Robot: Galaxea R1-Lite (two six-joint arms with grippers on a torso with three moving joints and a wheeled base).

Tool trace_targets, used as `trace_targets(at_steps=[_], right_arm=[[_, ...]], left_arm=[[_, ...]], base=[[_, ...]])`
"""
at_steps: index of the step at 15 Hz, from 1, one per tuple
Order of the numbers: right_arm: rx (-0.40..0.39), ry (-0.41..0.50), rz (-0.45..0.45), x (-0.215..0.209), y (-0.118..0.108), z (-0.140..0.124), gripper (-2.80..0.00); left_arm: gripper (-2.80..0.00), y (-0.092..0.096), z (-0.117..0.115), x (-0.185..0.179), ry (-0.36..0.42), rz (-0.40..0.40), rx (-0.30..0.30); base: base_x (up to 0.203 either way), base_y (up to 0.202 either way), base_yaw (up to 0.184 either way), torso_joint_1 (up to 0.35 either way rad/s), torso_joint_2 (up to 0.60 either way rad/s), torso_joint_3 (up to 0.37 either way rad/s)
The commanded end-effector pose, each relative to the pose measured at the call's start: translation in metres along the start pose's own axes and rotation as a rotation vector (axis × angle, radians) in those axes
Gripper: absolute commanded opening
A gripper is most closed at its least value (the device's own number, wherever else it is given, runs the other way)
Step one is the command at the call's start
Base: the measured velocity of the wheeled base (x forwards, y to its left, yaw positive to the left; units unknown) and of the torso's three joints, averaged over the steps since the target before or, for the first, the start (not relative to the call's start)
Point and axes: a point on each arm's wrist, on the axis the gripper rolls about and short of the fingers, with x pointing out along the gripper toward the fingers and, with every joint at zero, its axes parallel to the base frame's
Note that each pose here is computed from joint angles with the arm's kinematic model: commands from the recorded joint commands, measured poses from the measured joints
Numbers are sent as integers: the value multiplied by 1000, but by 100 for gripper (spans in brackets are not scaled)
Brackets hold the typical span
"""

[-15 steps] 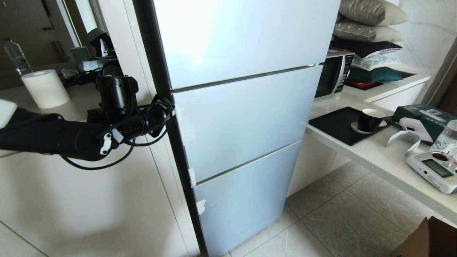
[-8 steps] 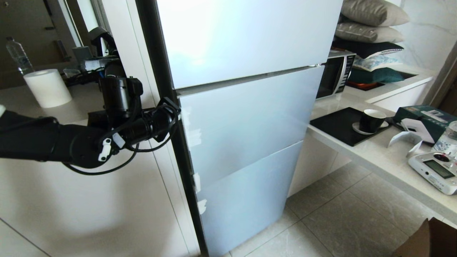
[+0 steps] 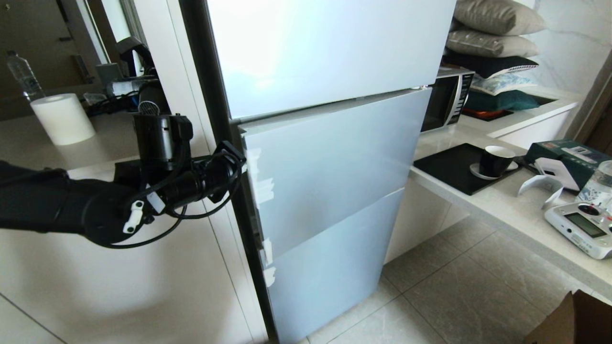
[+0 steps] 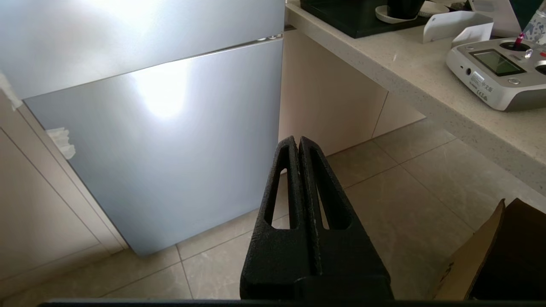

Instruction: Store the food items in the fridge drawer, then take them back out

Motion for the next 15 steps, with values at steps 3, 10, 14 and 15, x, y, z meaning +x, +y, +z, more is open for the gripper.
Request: trace_targets(at_steps=[3, 10, 14, 15], right_arm=[[0, -1, 0, 0, 0, 0, -280], [0, -1, -1, 0, 0, 0, -280], [0, -1, 0, 0, 0, 0, -280], [0, -1, -1, 0, 0, 0, -280]], left_arm=[[-280, -11, -13, -12, 33, -30, 2], [-280, -44, -42, -58, 125, -154, 22], [-280, -56, -59, -88, 191, -225, 40], [-280, -57, -57, -92, 184, -231, 40]], base=[[0, 0, 0, 0, 0, 0], [0, 0, 0, 0, 0, 0], [0, 0, 0, 0, 0, 0], [0, 0, 0, 0, 0, 0]])
